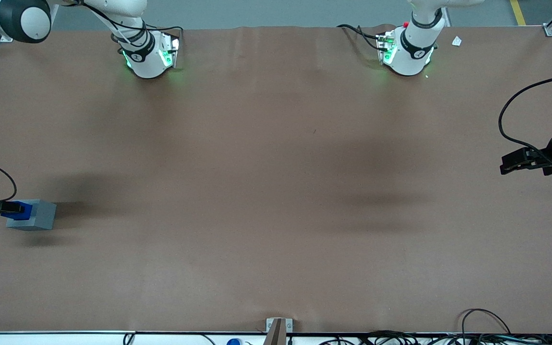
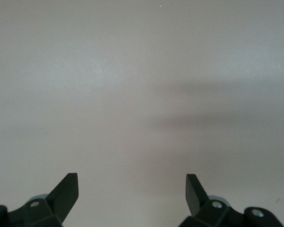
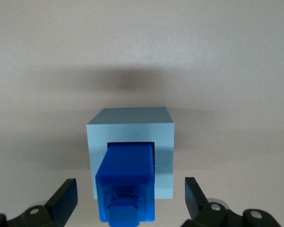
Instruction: Insert blue part into gray base with right arm
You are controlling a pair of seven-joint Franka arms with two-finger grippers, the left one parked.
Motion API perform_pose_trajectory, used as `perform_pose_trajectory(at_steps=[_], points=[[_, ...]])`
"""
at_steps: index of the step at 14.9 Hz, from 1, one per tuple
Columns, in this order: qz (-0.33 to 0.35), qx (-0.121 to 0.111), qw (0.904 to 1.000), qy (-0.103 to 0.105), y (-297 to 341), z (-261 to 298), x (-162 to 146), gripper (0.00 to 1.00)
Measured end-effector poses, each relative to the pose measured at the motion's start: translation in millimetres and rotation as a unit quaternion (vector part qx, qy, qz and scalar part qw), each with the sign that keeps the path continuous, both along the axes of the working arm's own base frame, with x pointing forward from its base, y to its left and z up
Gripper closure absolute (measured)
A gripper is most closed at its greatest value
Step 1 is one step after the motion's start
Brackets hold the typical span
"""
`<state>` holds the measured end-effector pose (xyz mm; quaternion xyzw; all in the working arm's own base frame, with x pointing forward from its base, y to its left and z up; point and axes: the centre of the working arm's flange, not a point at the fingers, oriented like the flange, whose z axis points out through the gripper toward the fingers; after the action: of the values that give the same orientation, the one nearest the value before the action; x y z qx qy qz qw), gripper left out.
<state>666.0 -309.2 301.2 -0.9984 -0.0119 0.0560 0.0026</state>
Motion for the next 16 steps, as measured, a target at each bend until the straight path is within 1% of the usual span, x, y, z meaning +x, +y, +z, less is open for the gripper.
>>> perform_pose_trajectory(at_steps=[3, 5, 7, 10, 13, 16], points=[[-0.004, 0.014, 0.9996, 0.022, 13.8, 44.6, -4.8, 0.0], [-0.013, 0.02, 0.9993, 0.028, 28.8, 93.0, -12.2, 0.0], [-0.019, 0.026, 0.9991, 0.027, 53.2, 143.0, -20.0, 0.0], [-0.055, 0.031, 0.9976, 0.031, 106.5, 203.3, -29.8, 0.0], [-0.082, 0.024, 0.9958, 0.032, 178.2, 246.7, -34.6, 0.0], [-0.077, 0.018, 0.9967, 0.017, 236.9, 279.7, -43.2, 0.0]])
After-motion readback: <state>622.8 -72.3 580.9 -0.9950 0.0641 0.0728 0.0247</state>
